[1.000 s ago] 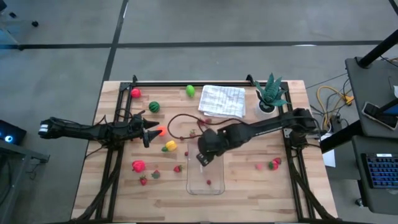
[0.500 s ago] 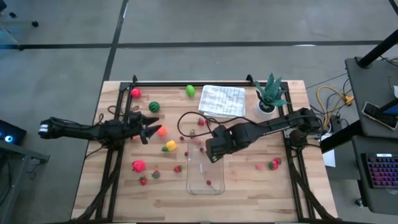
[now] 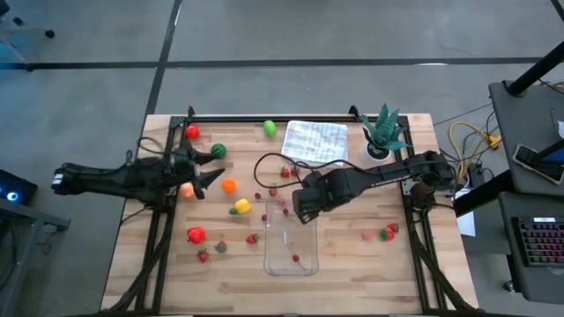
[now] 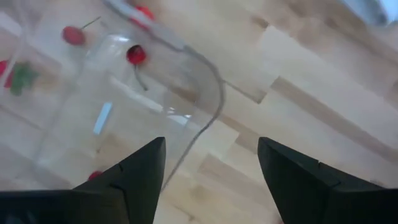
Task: Pick and placing Produce into tupperware
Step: Put the orange pumpkin into the transparent bin
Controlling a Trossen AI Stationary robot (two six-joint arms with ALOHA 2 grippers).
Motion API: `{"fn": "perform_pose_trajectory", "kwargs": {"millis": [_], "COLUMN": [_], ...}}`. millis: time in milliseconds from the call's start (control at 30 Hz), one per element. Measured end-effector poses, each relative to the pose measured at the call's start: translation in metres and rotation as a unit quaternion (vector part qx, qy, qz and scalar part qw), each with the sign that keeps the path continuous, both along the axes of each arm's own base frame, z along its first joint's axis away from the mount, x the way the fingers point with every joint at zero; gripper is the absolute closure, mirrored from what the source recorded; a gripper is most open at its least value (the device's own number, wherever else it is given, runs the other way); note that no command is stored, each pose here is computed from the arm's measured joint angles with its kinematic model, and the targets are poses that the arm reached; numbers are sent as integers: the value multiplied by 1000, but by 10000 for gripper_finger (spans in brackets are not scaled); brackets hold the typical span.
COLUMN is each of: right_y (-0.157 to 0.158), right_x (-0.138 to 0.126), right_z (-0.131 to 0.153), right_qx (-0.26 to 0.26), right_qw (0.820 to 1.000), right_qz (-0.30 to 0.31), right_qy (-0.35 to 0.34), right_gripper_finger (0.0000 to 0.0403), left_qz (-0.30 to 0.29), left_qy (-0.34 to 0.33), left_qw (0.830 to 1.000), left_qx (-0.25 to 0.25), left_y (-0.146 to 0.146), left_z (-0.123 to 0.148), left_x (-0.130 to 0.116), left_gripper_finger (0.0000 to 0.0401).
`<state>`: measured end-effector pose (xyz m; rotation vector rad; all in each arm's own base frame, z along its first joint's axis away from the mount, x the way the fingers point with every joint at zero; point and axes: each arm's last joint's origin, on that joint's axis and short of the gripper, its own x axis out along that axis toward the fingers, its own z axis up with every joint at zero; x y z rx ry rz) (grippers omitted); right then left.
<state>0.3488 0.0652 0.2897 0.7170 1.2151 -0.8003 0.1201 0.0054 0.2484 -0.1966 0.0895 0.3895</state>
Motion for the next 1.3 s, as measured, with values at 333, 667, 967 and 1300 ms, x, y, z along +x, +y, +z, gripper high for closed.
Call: {"fn": "perform_pose_trajectory", "kwargs": {"millis": [333, 667, 967, 1300], "right_y": [-30, -40, -36, -42], "right_x": [-25, -63, -96, -129], "right_z": [18, 30, 32, 27], "right_qx": [-34, -35, -40, -55], "right_qw": [999, 997, 996, 994], "right_qz": [-28, -67, -77, -91], "right_qy": [-1, -3, -16, -28], "right_gripper_finger": [156, 156, 156, 156], "left_qz": [-9, -24, -134, -197], "left_qy": [310, 409, 462, 493], "left_qw": [950, 910, 874, 844], "left_qx": [-44, -65, 66, 75], "left_y": [8, 31, 38, 40], "left_z": [-18, -44, -48, -64], "left_x": [28, 53, 52, 64], "left_gripper_finger": [147, 148, 148, 148]}}
